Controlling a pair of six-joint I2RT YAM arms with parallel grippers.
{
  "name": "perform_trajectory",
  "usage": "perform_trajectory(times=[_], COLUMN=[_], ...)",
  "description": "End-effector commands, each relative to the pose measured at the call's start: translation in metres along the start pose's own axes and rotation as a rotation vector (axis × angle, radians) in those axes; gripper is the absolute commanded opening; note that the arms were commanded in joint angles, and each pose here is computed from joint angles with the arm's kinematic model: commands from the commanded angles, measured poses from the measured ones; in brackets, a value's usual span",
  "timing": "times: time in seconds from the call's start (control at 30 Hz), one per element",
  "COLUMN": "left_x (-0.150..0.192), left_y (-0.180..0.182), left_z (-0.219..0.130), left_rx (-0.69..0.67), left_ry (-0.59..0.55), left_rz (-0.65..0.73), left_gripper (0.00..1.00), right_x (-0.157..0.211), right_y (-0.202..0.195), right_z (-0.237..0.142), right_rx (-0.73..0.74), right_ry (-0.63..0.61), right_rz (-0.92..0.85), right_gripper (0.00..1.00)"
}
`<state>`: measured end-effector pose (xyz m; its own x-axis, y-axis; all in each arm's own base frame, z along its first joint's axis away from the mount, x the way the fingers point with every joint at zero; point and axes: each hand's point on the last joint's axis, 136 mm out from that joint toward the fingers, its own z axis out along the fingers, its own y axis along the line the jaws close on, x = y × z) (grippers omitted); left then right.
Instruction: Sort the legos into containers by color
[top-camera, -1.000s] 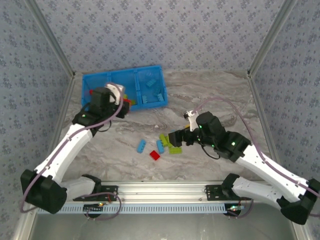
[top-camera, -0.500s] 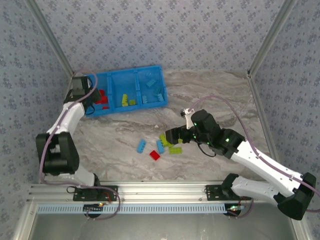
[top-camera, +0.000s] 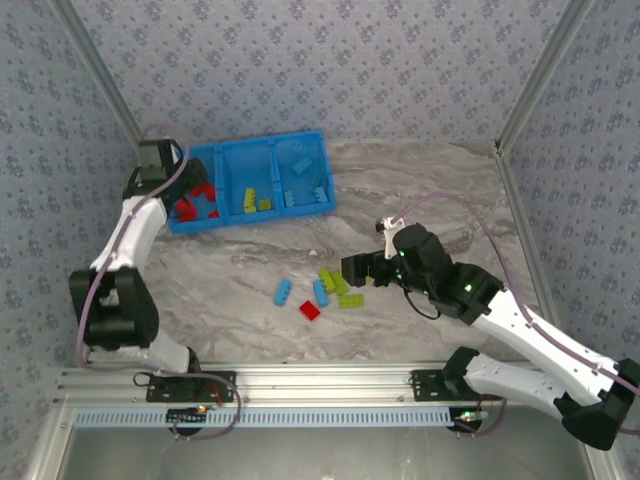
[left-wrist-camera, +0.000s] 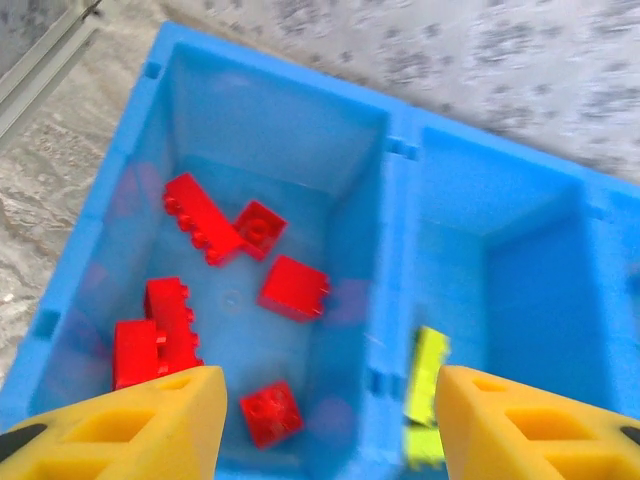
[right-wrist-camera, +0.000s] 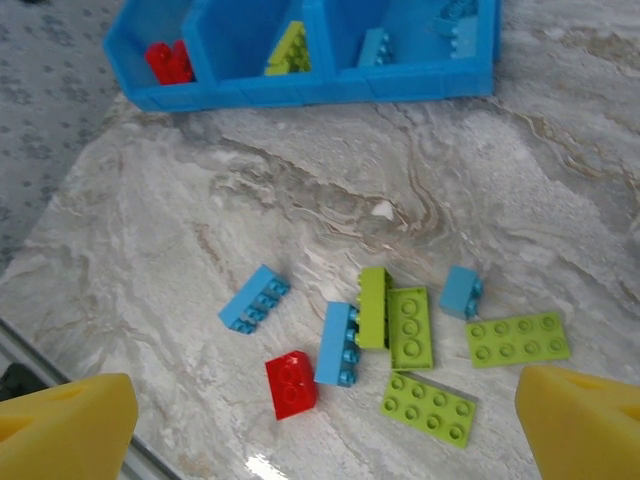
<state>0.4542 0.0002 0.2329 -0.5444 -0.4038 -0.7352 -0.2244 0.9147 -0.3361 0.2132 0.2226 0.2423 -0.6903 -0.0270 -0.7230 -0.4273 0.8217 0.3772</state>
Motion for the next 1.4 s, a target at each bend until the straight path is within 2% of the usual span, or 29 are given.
perform_trajectory(times=[0.0,0.13,0.2,0.33,0.43,0.6,0.73,0.8,1.0,1.17,1.3,1.37], left_x=[-0.004,0.05,0.084,0.144,0.186,0.221,0.228,0.231,0.241,0.243,0.255,0.264], left_y=[-0.066,-0.123,-0.135,-0.124,-0.101,-0.07,-0.06,-0.058,-0.059,-0.061,-0.058,-0.056], left_z=[-0.077,-0.147,-0.176,-0.216,-0.232,-0.243,-0.253,-0.258,-0.266,-0.269,-0.275,-0.275], left_rx=[0.217,0.437,0.525,0.597,0.648,0.688,0.725,0.748,0.83,0.851,0.912,0.941], left_ry=[-0.088,-0.072,-0.053,-0.002,0.065,0.075,-0.002,-0.04,-0.101,-0.101,-0.087,-0.096], left_rz=[0.104,0.445,0.633,0.961,1.113,1.175,1.196,1.211,1.251,1.25,1.311,1.362], left_gripper=[0.57,0.57,0.58,0.58,0.62,0.68,0.81,0.86,0.93,0.98,0.98,0.98], right_x=[0.016,0.027,0.035,0.05,0.065,0.086,0.101,0.106,0.119,0.127,0.119,0.114], right_y=[-0.007,0.012,0.025,0.064,0.084,0.099,0.094,0.094,0.089,0.075,0.064,0.062], right_z=[0.019,0.048,0.066,0.108,0.14,0.182,0.205,0.213,0.24,0.246,0.239,0.236], right_rx=[0.075,0.18,0.217,0.237,0.24,0.23,0.258,0.26,0.274,0.33,0.374,0.364], right_ry=[0.072,0.114,0.143,0.235,0.309,0.369,0.41,0.429,0.442,0.444,0.417,0.407], right_rz=[0.033,0.045,0.07,0.058,0.057,0.079,0.079,0.079,0.102,0.127,0.126,0.125], right_gripper=[0.98,0.95,0.93,0.92,0.9,0.89,0.88,0.85,0.75,0.61,0.48,0.34])
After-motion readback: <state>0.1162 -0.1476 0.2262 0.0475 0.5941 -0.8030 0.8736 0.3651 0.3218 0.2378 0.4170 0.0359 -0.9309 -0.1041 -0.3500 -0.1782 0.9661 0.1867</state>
